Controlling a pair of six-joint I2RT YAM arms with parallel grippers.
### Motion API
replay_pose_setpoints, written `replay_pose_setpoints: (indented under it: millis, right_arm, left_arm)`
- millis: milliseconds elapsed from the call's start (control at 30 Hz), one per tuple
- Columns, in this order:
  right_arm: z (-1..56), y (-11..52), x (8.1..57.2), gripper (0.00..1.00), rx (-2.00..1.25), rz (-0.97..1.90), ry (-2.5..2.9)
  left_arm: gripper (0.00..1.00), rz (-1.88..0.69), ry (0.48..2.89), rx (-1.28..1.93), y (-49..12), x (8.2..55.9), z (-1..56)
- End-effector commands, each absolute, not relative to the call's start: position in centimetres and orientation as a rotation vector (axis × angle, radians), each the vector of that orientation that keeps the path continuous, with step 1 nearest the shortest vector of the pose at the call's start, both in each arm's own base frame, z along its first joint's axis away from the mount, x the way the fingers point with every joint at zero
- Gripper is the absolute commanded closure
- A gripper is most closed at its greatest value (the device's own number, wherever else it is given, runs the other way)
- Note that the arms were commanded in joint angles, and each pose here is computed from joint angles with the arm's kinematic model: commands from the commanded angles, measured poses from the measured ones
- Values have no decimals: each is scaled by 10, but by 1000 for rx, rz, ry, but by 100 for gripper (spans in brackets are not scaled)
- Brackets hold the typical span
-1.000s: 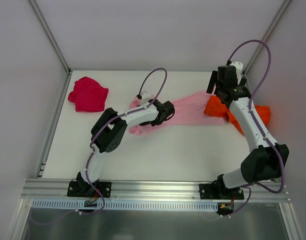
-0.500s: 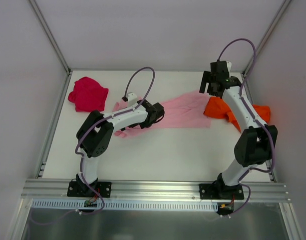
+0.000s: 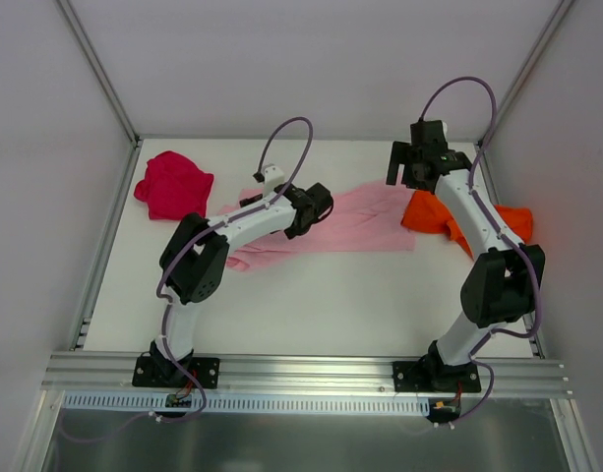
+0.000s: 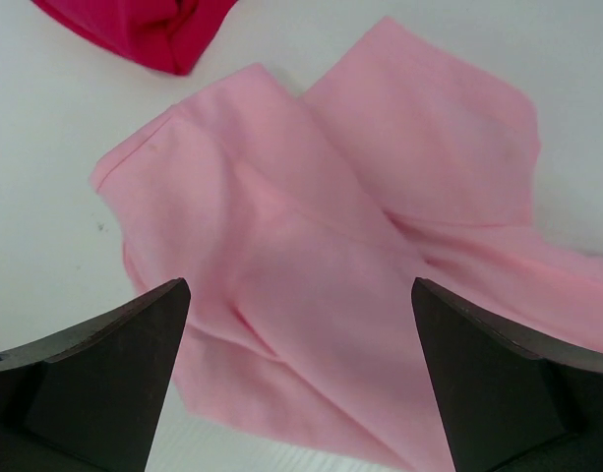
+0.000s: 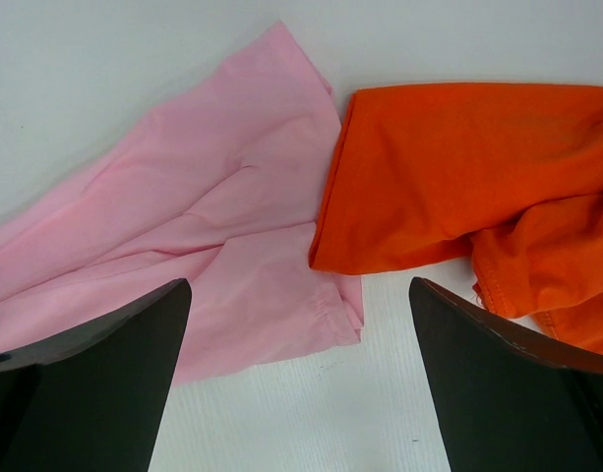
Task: Fold and stack the t-shirts
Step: Move the tshirt to the center of the board
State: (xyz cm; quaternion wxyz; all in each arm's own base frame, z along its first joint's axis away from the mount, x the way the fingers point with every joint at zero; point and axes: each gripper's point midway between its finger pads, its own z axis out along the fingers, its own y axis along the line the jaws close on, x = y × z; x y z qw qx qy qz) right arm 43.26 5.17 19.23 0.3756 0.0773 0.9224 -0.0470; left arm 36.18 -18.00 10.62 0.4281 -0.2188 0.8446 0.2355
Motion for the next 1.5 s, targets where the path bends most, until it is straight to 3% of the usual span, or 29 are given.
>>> replay_pose_setpoints:
  millis: [0,333,433,633,1133,1467]
  right_arm:
    - [206,63,438,0,138,-85,2324]
    - [206,67,438,0,113,-87,2317]
    - [205,69,437,0,104,-85,2321]
    - [206,73,436,0,81,-88,2320]
    - [191,85,440,0,15,-112,2344]
    - [188,85,444,0,-4,-150,2354]
  left_arm:
    - [1,635,2154,-522,-168,378,99]
    - [1,273,2305,-448,-212,419,68]
    - [1,227,2312,-513,-201,424,64]
    - [1,363,2277,-557,-182,440,73]
    - [1,252,2243,-521,-188,505,89]
    - [1,161,2336,-510,-196,522,58]
